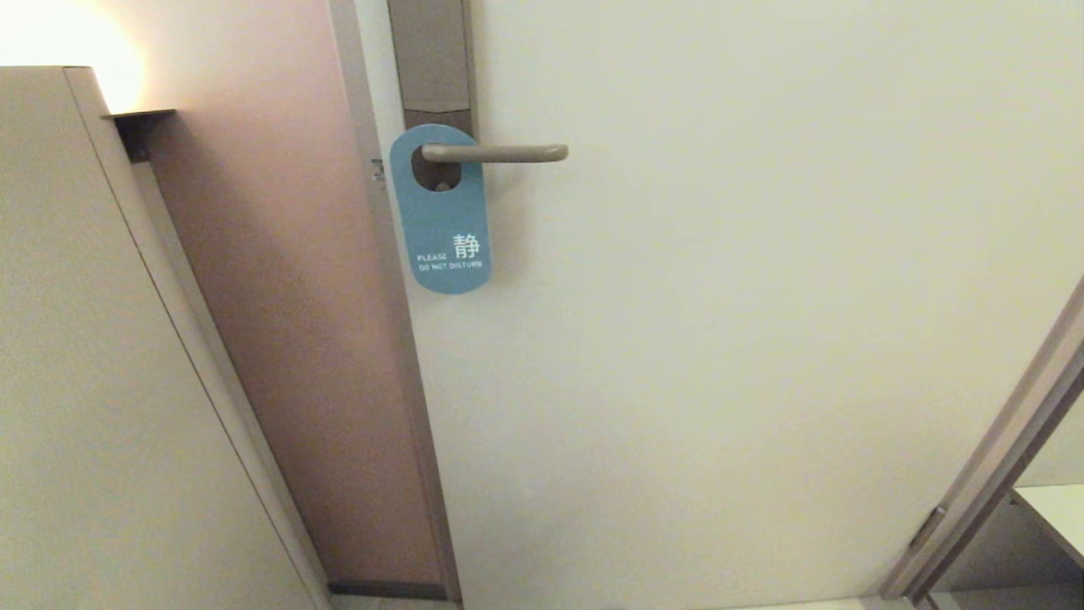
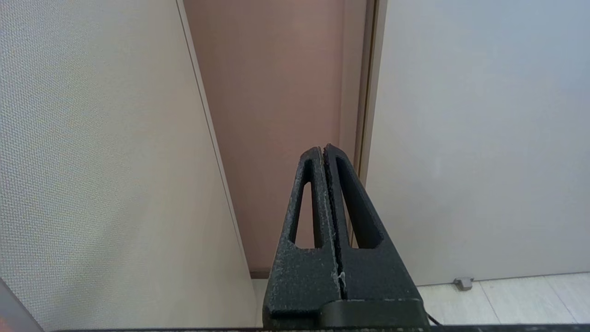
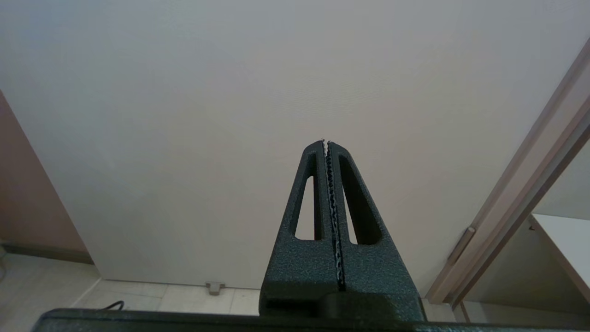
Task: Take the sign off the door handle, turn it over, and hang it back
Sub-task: Take down the sign
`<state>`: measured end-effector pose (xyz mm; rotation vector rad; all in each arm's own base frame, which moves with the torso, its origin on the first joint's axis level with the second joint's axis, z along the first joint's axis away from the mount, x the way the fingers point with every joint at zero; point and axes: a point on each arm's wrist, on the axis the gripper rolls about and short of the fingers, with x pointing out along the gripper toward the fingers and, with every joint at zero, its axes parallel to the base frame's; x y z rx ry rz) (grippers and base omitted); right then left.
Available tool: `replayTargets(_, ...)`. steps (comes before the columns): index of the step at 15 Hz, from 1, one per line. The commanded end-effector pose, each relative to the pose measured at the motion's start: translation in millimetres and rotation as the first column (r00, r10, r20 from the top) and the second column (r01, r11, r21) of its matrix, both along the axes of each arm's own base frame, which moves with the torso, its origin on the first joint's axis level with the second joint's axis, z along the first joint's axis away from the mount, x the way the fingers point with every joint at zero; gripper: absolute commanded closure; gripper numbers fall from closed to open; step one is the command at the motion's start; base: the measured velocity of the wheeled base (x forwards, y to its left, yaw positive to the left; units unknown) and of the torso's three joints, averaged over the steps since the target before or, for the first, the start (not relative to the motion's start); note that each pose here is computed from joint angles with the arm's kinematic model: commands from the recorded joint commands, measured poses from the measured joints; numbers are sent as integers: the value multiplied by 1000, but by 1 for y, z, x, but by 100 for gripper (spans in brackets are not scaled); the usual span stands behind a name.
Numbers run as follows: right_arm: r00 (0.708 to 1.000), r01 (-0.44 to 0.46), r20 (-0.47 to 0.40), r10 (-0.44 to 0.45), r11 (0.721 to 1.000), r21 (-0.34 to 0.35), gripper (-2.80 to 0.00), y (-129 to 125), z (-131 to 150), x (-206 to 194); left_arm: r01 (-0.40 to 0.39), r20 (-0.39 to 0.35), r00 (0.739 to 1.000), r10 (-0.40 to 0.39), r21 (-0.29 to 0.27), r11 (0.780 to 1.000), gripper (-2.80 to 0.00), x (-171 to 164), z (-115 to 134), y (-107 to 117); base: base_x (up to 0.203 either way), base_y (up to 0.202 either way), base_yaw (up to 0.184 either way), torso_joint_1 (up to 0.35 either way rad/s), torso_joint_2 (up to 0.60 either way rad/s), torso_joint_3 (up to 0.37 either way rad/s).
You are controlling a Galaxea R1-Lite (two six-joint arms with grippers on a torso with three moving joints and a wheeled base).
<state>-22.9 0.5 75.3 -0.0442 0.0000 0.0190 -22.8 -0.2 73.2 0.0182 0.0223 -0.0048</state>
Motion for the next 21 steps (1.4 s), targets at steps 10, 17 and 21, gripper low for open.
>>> replayTargets(10, 1000, -2, -1, 2, 1000, -1, 0, 0, 0, 0, 0, 1, 1000, 0, 0, 1000, 0, 0, 0, 0, 0, 0, 0, 0, 0, 0)
replayTargets(17, 1000, -3, -1, 3, 1000, 0, 0, 0, 0, 0, 0, 1, 1000, 0, 0, 1000, 0, 0, 0, 0, 0, 0, 0, 0, 0, 0)
replayTargets(21, 1000, -3, -3, 3, 1000, -1, 0, 0, 0, 0, 0, 1, 1000, 0, 6, 1000, 0, 0, 0, 0, 0, 0, 0, 0, 0, 0)
